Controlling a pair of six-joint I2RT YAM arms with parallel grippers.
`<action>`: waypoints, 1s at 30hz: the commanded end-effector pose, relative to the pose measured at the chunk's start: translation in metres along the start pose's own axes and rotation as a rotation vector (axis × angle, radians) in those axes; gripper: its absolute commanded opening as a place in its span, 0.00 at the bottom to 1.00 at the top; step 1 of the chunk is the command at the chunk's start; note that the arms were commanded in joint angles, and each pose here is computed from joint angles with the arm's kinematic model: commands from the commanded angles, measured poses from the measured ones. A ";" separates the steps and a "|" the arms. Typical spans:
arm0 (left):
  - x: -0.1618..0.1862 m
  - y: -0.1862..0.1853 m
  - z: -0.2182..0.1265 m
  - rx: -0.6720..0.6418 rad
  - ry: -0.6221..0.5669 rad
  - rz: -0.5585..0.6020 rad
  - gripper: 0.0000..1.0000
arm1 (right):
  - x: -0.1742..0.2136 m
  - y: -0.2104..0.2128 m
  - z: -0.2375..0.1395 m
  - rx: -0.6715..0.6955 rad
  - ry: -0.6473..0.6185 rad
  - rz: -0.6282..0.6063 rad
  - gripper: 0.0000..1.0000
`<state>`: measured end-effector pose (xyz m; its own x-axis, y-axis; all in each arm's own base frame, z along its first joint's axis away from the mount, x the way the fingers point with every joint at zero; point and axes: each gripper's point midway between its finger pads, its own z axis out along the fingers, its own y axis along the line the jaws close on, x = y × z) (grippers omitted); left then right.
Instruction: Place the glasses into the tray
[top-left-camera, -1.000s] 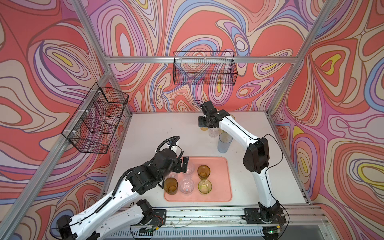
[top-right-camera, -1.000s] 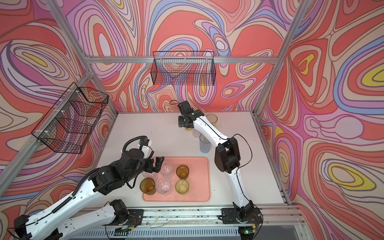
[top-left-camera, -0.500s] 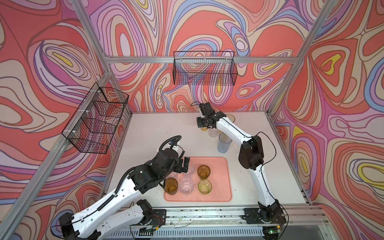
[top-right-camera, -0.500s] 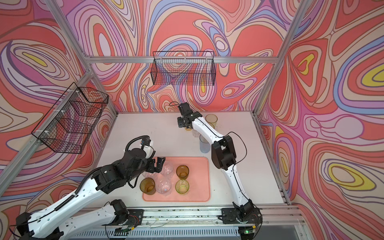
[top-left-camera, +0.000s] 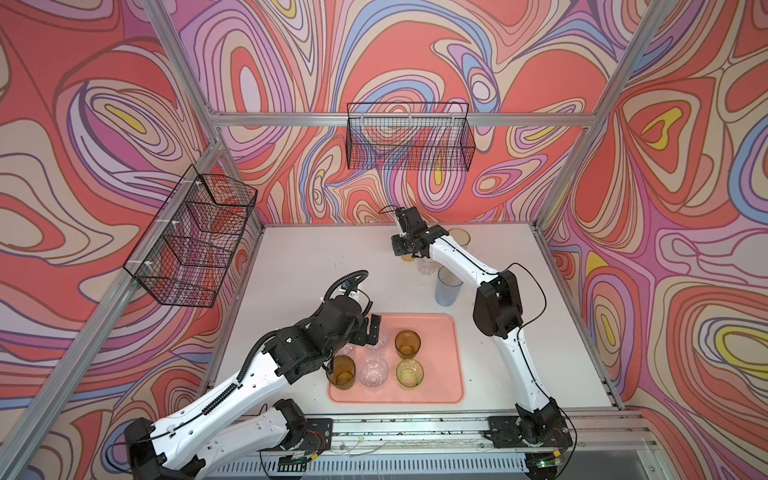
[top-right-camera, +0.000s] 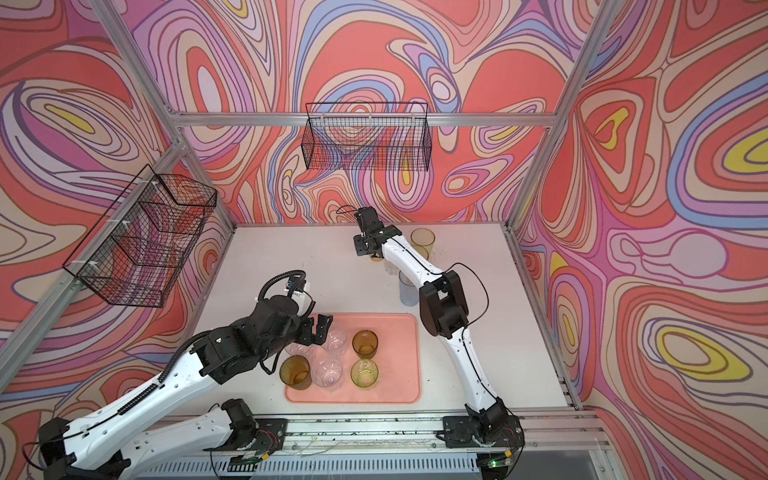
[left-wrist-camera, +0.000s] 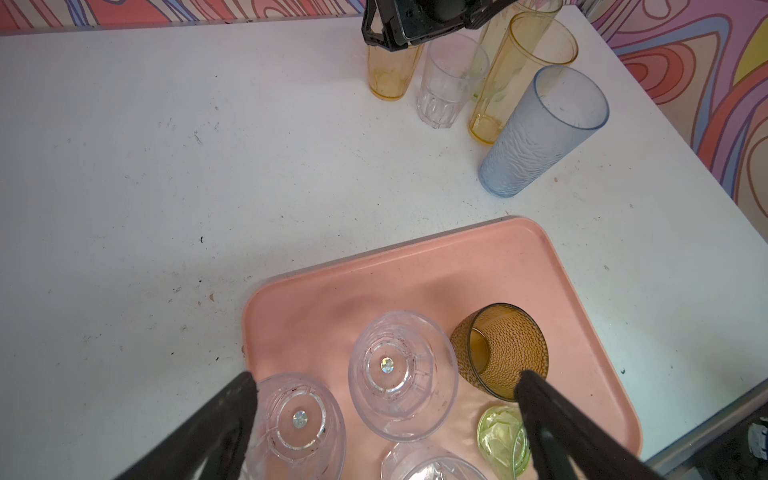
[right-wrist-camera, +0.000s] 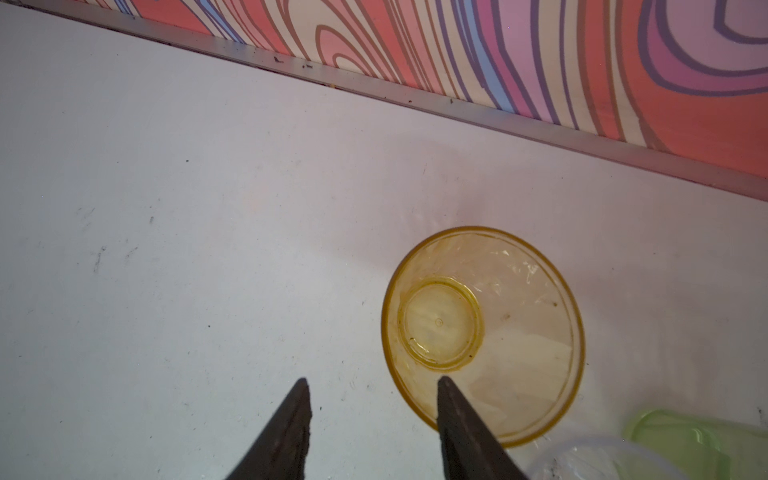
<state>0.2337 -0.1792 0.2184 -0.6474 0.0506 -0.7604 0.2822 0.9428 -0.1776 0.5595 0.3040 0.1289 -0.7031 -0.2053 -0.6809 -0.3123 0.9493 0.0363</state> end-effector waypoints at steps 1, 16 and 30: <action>-0.001 0.005 0.001 -0.024 -0.004 -0.020 1.00 | -0.002 -0.007 0.014 0.035 -0.016 -0.031 0.50; 0.001 0.005 0.006 -0.045 0.013 -0.024 1.00 | 0.010 -0.009 0.038 0.038 0.012 -0.062 0.48; 0.005 0.011 0.003 -0.056 0.005 -0.027 1.00 | 0.011 -0.010 0.039 0.042 0.014 -0.060 0.29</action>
<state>0.2368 -0.1783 0.2131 -0.6579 0.0416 -0.7520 0.2560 0.9514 -0.1713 0.5767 0.3031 0.0980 -0.6890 -0.2658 -0.6742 -0.3310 0.9430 -0.0335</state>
